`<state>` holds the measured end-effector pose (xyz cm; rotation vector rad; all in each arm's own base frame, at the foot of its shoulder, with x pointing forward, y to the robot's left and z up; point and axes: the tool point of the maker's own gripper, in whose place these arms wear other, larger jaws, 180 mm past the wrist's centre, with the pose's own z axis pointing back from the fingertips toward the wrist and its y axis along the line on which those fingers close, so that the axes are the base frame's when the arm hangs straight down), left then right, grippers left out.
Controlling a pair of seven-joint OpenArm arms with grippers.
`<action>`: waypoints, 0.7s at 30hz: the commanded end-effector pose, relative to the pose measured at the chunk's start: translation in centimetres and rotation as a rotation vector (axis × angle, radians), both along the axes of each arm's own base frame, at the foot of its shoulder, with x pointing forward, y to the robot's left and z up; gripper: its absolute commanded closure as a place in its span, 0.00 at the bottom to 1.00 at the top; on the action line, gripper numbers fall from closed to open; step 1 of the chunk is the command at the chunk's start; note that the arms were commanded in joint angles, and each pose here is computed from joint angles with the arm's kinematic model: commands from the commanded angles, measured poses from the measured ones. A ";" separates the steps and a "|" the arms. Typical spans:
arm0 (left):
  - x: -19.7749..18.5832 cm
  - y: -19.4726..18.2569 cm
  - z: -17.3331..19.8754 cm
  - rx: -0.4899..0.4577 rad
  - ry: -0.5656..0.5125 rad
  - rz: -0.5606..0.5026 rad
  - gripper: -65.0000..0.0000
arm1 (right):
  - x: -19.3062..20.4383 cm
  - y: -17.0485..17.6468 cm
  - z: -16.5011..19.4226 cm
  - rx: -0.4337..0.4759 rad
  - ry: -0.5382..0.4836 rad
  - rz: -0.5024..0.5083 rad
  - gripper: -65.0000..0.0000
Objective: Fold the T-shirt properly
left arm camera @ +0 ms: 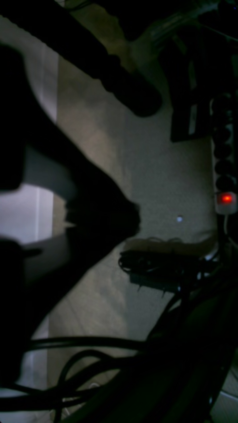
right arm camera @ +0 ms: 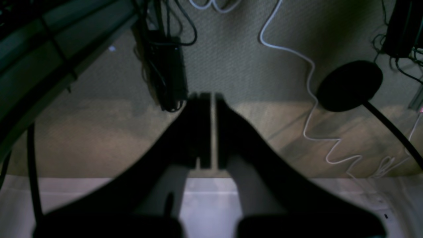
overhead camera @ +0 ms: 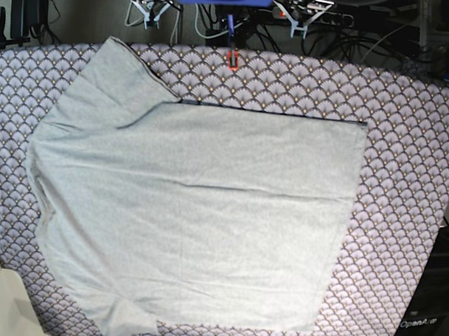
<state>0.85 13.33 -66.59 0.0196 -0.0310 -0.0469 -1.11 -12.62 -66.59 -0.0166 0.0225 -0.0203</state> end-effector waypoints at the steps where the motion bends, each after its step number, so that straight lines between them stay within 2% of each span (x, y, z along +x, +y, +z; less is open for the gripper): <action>1: -0.4 0.2 0.0 0.006 0.010 0.005 1.00 | -0.3 0.2 0.0 0.013 0.010 -0.013 1.00; 21: -0.3 0.2 0.0 0.006 0.009 0.003 1.00 | -0.1 0.2 0.0 0.013 0.005 -0.009 1.00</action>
